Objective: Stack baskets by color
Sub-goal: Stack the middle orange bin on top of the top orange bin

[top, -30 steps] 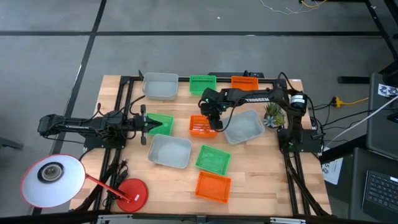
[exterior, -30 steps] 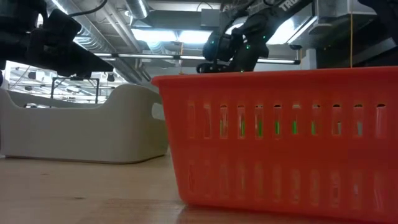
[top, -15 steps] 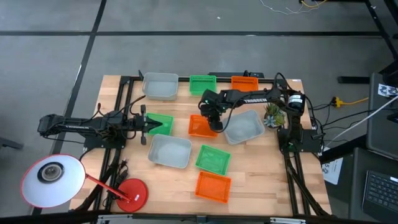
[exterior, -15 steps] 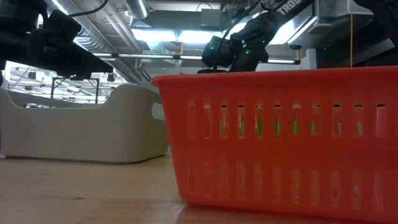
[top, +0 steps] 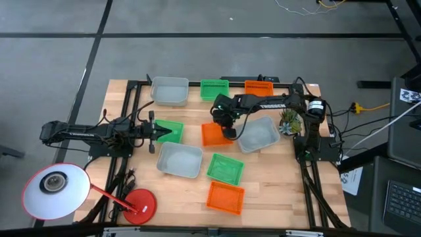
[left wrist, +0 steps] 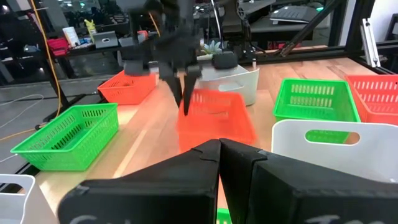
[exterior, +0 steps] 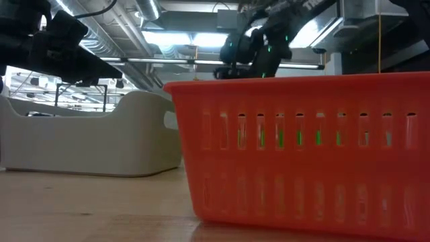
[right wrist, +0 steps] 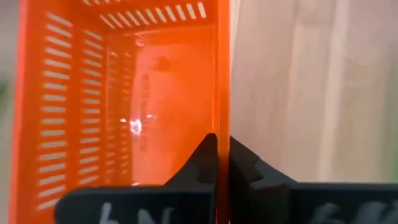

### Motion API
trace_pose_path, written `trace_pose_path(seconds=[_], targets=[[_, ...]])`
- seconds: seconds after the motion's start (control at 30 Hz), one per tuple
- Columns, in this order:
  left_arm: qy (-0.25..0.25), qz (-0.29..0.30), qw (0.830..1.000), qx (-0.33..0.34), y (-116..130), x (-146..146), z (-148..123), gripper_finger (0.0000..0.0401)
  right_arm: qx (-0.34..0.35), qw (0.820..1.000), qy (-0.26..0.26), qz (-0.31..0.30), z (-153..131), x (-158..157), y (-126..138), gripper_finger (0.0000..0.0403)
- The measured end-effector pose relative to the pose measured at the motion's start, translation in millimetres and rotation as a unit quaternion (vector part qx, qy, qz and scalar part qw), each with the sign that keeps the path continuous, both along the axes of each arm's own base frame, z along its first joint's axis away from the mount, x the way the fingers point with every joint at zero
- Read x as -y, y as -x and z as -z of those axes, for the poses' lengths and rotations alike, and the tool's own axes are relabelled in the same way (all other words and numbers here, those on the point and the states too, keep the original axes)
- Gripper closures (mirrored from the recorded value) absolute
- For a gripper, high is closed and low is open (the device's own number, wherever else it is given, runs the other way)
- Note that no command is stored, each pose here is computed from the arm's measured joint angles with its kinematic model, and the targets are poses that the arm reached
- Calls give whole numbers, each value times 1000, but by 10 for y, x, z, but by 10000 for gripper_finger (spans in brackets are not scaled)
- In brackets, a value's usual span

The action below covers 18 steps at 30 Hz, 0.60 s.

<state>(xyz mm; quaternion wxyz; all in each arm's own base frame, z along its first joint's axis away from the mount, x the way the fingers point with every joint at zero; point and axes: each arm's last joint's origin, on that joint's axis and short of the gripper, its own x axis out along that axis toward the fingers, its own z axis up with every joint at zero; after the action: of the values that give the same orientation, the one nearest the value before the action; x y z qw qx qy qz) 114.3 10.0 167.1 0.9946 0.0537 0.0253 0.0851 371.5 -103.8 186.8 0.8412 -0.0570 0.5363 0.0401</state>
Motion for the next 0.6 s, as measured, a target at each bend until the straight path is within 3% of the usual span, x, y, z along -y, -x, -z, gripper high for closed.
trace_pose_path(seconds=[0.17, 0.37, 0.6], targets=[[0, 0, 1000, -1, 0, 0, 2, 401, 2, 999, 29, -16, -695, -25, 165, 400], [1, 0, 1000, -3, 0, 0, 7, 401, 34, 987, 156, 31, -1530, 161, 649, 401], [1, 0, 1000, -3, 0, 0, 6, 401, 92, 958, 230, 145, -1994, 712, 1308, 402]])
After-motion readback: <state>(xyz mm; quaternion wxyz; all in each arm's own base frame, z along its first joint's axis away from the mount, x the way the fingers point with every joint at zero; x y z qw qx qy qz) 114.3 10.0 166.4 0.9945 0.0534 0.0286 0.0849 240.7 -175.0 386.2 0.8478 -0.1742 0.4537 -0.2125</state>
